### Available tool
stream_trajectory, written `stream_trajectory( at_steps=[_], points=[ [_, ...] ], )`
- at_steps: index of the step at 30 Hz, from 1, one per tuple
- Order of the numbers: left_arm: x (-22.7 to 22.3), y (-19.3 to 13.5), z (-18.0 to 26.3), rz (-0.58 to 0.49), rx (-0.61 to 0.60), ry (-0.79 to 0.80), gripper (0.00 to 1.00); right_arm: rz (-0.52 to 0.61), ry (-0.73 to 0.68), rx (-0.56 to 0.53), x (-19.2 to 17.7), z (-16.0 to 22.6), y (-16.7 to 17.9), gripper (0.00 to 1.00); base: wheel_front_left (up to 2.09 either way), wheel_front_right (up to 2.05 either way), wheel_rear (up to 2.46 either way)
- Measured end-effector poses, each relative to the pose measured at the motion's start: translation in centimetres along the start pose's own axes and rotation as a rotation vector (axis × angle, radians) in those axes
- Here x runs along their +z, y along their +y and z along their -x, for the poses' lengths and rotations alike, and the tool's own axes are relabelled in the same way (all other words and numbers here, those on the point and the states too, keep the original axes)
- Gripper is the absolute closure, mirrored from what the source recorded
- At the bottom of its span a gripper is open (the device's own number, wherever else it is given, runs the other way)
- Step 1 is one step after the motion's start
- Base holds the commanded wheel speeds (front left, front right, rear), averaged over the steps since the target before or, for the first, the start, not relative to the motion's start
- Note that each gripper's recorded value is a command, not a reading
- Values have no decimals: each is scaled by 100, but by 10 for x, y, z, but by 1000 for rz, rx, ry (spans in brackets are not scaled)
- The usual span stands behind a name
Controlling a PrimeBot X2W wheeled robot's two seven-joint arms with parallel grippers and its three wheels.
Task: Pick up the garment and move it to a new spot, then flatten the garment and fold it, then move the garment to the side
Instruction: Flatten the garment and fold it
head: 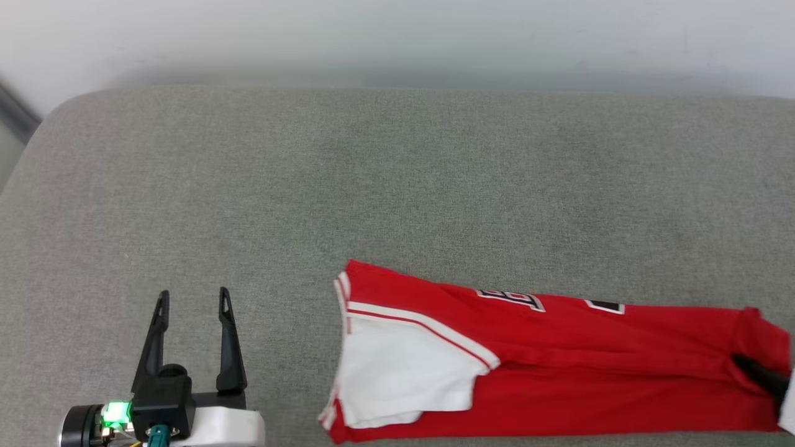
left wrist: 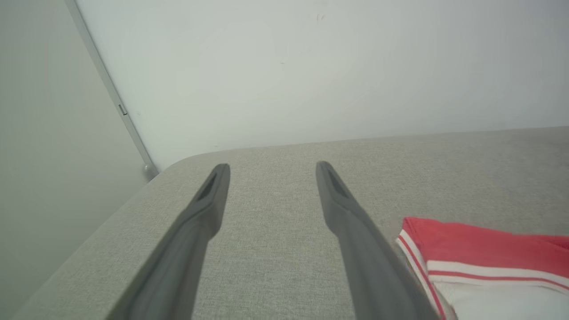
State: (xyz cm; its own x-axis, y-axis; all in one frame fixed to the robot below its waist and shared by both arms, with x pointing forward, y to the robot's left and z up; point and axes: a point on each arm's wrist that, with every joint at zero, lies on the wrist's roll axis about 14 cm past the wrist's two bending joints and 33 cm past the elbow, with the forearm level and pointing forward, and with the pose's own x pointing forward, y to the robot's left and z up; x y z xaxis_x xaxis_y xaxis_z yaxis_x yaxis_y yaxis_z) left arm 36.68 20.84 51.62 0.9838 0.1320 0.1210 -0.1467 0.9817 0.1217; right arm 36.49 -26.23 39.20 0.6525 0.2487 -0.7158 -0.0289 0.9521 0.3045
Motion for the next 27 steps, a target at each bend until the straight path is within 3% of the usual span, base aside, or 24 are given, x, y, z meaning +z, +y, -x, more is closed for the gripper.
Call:
stream_trajectory(
  at_steps=[6, 9, 14, 18, 27],
  points=[
    [0, -3, 9, -3, -13, 6, 0, 35, 26, -142, 4, 21, -48, 100, 0, 0, 0],
    [-1, -3, 13, 0, -18, 11, 0, 40, 28, -158, 8, 25, -52, 100, 0, 0, 0],
    [-2, -2, 14, -2, -17, 13, 0, 41, 56, -23, 7, 21, -9, 100, 0, 0, 0],
    [-3, 0, 14, -2, -15, 18, 0, 27, 4, 166, 22, 21, 50, 100, 0, 0, 0],
    [-8, -3, 6, -10, -27, 25, 0, 220, 20, 400, 35, 16, 148, 100, 0, 0, 0]
  ],
)
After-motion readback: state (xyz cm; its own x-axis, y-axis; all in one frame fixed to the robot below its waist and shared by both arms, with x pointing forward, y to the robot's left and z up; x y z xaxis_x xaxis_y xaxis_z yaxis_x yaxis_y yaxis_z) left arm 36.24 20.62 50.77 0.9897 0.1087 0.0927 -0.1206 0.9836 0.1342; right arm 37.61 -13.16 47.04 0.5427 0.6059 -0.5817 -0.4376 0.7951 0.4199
